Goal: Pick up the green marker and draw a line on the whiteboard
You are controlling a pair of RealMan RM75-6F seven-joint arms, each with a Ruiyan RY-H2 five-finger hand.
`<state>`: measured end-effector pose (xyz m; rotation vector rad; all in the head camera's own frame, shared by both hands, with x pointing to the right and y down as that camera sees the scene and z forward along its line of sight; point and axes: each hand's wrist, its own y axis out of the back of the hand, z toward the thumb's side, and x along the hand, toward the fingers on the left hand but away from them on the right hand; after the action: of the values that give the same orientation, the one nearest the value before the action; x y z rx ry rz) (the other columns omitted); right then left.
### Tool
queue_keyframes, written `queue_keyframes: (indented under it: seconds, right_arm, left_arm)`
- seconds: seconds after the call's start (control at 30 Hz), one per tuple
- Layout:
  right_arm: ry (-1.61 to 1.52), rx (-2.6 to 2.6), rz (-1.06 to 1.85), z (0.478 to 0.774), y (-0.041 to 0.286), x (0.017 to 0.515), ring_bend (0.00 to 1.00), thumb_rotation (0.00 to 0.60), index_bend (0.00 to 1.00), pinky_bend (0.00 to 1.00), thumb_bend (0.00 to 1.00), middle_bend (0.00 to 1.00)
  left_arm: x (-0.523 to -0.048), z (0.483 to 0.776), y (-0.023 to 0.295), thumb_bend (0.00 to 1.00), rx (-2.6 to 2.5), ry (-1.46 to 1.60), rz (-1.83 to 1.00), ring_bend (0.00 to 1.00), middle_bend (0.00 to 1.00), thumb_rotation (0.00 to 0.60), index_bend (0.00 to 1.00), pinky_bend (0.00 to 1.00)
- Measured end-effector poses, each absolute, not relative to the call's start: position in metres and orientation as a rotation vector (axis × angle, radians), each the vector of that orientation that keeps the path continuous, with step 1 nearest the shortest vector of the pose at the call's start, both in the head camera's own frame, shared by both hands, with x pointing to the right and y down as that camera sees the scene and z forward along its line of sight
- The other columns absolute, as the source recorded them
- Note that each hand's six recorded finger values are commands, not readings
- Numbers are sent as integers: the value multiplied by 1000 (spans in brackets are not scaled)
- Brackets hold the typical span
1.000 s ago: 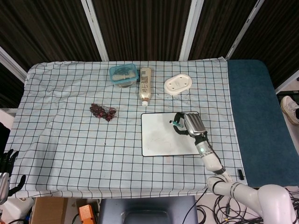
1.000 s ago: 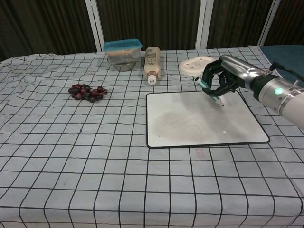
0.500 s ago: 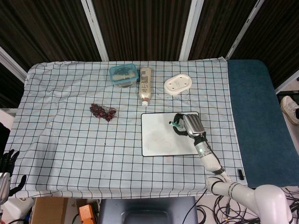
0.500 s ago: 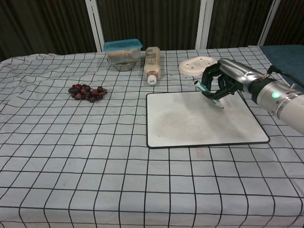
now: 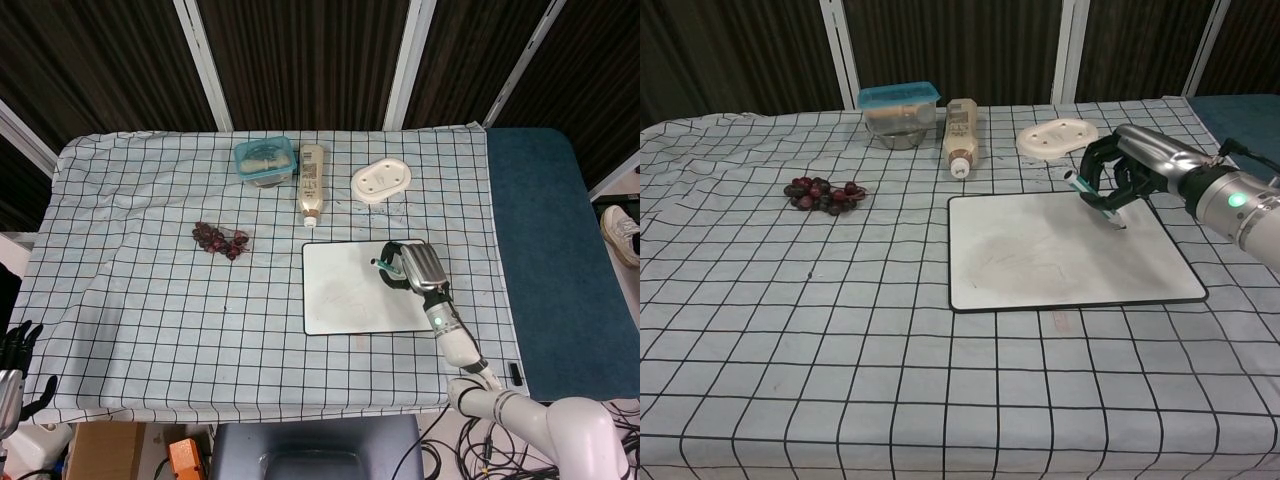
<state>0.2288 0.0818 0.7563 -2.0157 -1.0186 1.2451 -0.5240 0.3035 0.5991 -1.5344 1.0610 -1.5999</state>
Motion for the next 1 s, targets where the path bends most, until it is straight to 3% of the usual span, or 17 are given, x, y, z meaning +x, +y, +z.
queue_keyframes:
  seconds: [0.47, 1.0]
  right_arm:
    - [-1029, -1972, 1291, 758, 81, 260, 731, 600, 1000, 783, 347, 726]
    - [-1036, -2021, 1183, 738, 83, 245, 732, 600, 1000, 786, 347, 728]
  left_arm:
    - [-525, 599, 305, 387, -1535, 1057, -1607, 0, 0, 600, 0, 40]
    - [-523, 599, 305, 386, -1540, 1061, -1596, 0, 0, 600, 0, 40]
